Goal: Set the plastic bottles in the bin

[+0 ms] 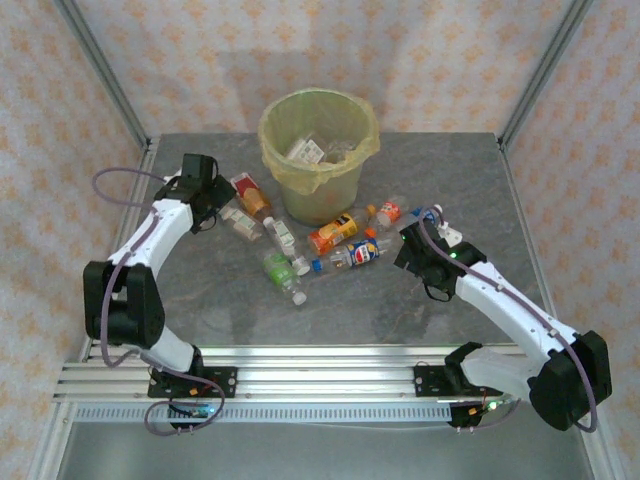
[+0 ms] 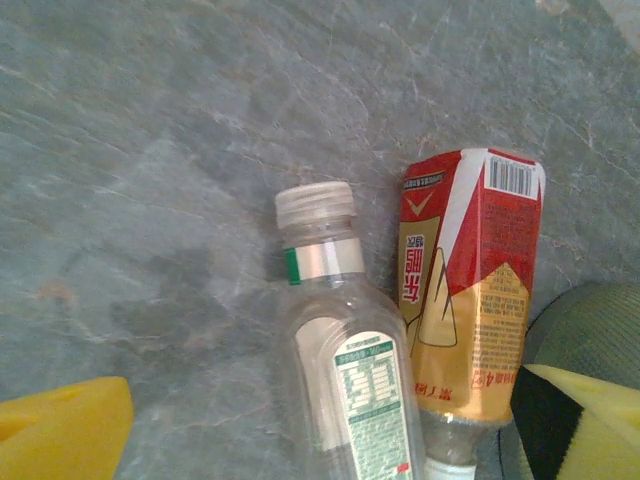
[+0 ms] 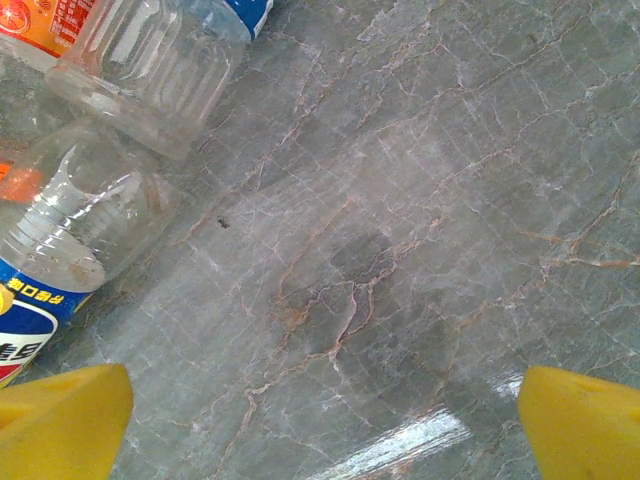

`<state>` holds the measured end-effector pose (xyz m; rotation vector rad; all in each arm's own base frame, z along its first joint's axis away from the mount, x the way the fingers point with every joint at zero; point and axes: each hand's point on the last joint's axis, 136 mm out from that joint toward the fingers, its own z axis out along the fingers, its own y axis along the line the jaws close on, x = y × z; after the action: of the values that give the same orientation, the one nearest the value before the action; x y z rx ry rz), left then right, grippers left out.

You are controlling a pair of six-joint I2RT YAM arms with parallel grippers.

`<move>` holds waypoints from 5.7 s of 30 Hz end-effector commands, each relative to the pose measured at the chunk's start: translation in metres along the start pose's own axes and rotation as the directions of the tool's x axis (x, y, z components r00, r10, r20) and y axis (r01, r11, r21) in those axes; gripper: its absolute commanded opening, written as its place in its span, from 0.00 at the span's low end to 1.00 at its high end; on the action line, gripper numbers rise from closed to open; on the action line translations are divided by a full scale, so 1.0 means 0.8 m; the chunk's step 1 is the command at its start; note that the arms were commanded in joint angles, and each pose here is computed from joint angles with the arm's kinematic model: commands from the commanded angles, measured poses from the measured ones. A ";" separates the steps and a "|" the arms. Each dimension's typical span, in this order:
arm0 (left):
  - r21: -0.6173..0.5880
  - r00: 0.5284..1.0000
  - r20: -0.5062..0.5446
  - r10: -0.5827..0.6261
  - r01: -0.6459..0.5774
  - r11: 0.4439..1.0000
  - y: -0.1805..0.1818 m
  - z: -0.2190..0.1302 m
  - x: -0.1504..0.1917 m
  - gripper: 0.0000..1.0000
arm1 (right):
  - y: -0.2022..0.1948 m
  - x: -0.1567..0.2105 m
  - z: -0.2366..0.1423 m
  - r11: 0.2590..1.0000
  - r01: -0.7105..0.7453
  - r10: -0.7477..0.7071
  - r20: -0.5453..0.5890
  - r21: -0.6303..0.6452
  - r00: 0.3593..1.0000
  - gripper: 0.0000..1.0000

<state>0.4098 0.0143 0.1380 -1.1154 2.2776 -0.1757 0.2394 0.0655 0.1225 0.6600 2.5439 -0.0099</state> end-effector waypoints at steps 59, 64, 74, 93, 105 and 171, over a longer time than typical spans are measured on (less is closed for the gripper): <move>0.128 0.847 0.478 0.234 -0.330 0.935 -0.165 -0.221 -0.110 0.41 | 0.005 -0.035 -0.021 0.999 -0.039 0.040 0.104 -0.012 0.994 0.99; 0.260 0.756 0.574 0.315 -0.533 0.805 -0.268 -0.276 -0.112 0.40 | 0.004 -0.034 -0.023 0.999 -0.044 0.045 0.106 -0.018 0.993 0.99; 0.219 0.498 0.621 0.605 -0.852 0.476 -0.410 -0.237 -0.049 0.40 | 0.001 -0.037 -0.032 0.997 -0.067 0.070 0.118 -0.034 0.990 0.99; 0.036 0.261 0.546 0.796 -0.957 0.289 -0.427 -0.127 0.001 0.83 | 0.006 -0.044 -0.041 0.996 -0.064 0.072 0.135 -0.064 0.988 0.99; 0.034 0.287 0.593 0.753 -0.943 0.332 -0.422 -0.184 -0.023 1.00 | 0.003 -0.043 -0.043 0.995 -0.072 0.081 0.140 -0.071 0.987 0.99; -0.016 0.964 -0.188 0.187 -0.193 0.981 -0.102 0.145 0.020 0.99 | 0.003 -0.044 -0.042 0.996 -0.068 0.074 0.132 -0.048 0.988 0.99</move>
<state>0.5181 -0.0289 0.0685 -0.9166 2.5448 -0.1603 0.2503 0.0621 0.1587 0.6906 2.4148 0.0478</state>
